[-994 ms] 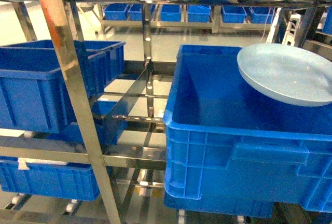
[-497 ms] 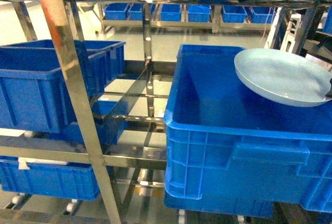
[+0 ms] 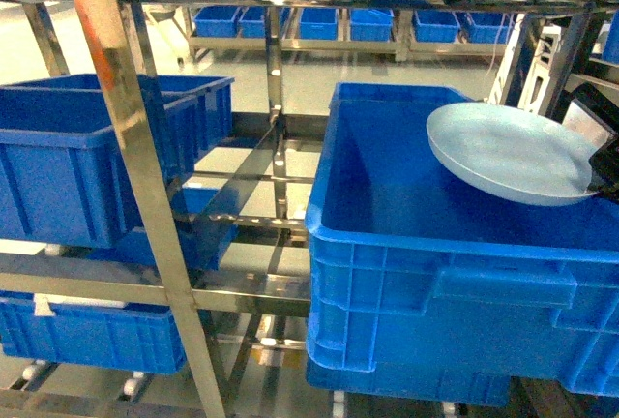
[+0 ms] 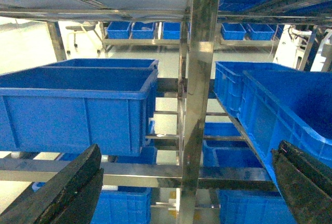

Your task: Place blue tray on left shelf second layer neatly

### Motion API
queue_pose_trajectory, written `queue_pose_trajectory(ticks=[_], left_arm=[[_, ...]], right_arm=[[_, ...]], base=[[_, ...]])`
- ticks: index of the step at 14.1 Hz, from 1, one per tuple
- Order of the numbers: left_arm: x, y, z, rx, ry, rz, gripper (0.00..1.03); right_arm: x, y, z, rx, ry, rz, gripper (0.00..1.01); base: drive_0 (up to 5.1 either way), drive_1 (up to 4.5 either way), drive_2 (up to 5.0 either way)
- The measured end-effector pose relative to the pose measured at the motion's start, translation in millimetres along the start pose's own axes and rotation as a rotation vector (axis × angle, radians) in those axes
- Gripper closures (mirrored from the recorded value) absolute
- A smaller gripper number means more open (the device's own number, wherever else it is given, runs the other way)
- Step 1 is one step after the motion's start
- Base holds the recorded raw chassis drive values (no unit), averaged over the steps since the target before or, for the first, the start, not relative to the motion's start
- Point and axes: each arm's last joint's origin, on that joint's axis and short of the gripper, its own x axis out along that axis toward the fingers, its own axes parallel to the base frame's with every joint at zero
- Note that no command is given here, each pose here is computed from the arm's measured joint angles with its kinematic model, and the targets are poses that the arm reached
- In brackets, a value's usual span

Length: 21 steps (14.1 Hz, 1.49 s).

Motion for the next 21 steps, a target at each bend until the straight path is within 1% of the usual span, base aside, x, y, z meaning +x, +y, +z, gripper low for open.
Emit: queue_pose_trajectory(ticks=[1,2,3,4,6,7,8,9,10,11,12,13,14,15,16,17,18,19,20,21], left_arm=[[0.0,0.0,0.0,0.0,0.0,0.0,0.05],[0.0,0.0,0.0,0.0,0.0,0.0,0.05],[0.0,0.0,0.0,0.0,0.0,0.0,0.05],[0.0,0.0,0.0,0.0,0.0,0.0,0.05],[0.0,0.0,0.0,0.0,0.0,0.0,0.05],[0.0,0.0,0.0,0.0,0.0,0.0,0.05],[0.0,0.0,0.0,0.0,0.0,0.0,0.05],[0.0,0.0,0.0,0.0,0.0,0.0,0.05],[0.0,0.0,0.0,0.0,0.0,0.0,0.05],[0.0,0.0,0.0,0.0,0.0,0.0,0.05],[0.0,0.0,0.0,0.0,0.0,0.0,0.05],[0.0,0.0,0.0,0.0,0.0,0.0,0.05],[0.0,0.0,0.0,0.0,0.0,0.0,0.05],[0.0,0.0,0.0,0.0,0.0,-0.001,0.05],[0.0,0.0,0.0,0.0,0.0,-0.001,0.05],[0.0,0.0,0.0,0.0,0.0,0.0,0.05],[0.0,0.1,-0.2,0.0,0.002,0.003,0.05],[0.0,0.0,-0.1,0.0,0.002,0.002,0.05],[0.0,0.0,-0.1,0.0,0.002,-0.001,0.05],[0.0,0.0,-0.1,0.0,0.002,0.0,0.05]], right_arm=[[-0.4,5.5,4.4,0.005,-0.011,0.014,0.99],[-1.4,9.3,3.7,0.0,-0.011,0.021,0.99],[-1.7,9.5,3.5,-0.001,-0.009,0.021,0.99],[-2.6,11.7,2.0,-0.005,-0.009,0.028,0.94],[-8.5,18.6,-0.7,-0.015,-0.011,0.054,0.72],[-13.6,24.6,-3.2,-0.024,-0.01,0.082,0.55],[-24.8,23.9,-8.9,-0.04,-0.008,0.106,0.39],[-47.7,16.8,-13.2,-0.072,-0.008,0.129,0.24],[-93.1,5.4,-18.6,-0.133,-0.005,0.19,0.06],[-133.8,-14.7,-24.0,-0.186,-0.031,0.221,0.03],[-162.4,-47.2,-35.0,-0.248,-0.06,0.191,0.03],[-174.9,-69.2,-43.2,-0.298,-0.119,0.169,0.03],[-194.9,-85.2,-53.1,-0.392,-0.18,0.195,0.03],[-204.3,-82.8,-52.5,-0.441,-0.227,0.239,0.03],[-206.3,-81.0,-48.9,-0.462,-0.307,0.298,0.06],[-209.8,-84.7,-44.3,-0.546,-0.493,0.388,0.17],[-205.9,-98.7,-53.5,-0.646,-0.596,0.383,0.29],[-201.4,-109.3,-63.6,-0.719,-0.623,0.37,0.42],[-204.5,-111.6,-65.5,-0.748,-0.653,0.371,0.55],[-209.4,-113.5,-66.8,-0.762,-0.686,0.378,0.68]], base=[[0.0,0.0,0.0],[0.0,0.0,0.0],[0.0,0.0,0.0],[0.0,0.0,0.0],[0.0,0.0,0.0],[0.0,0.0,0.0],[0.0,0.0,0.0],[0.0,0.0,0.0],[0.0,0.0,0.0],[0.0,0.0,0.0],[0.0,0.0,0.0],[0.0,0.0,0.0],[0.0,0.0,0.0],[0.0,0.0,0.0],[0.0,0.0,0.0],[0.0,0.0,0.0],[0.0,0.0,0.0],[0.0,0.0,0.0],[0.0,0.0,0.0],[0.0,0.0,0.0]])
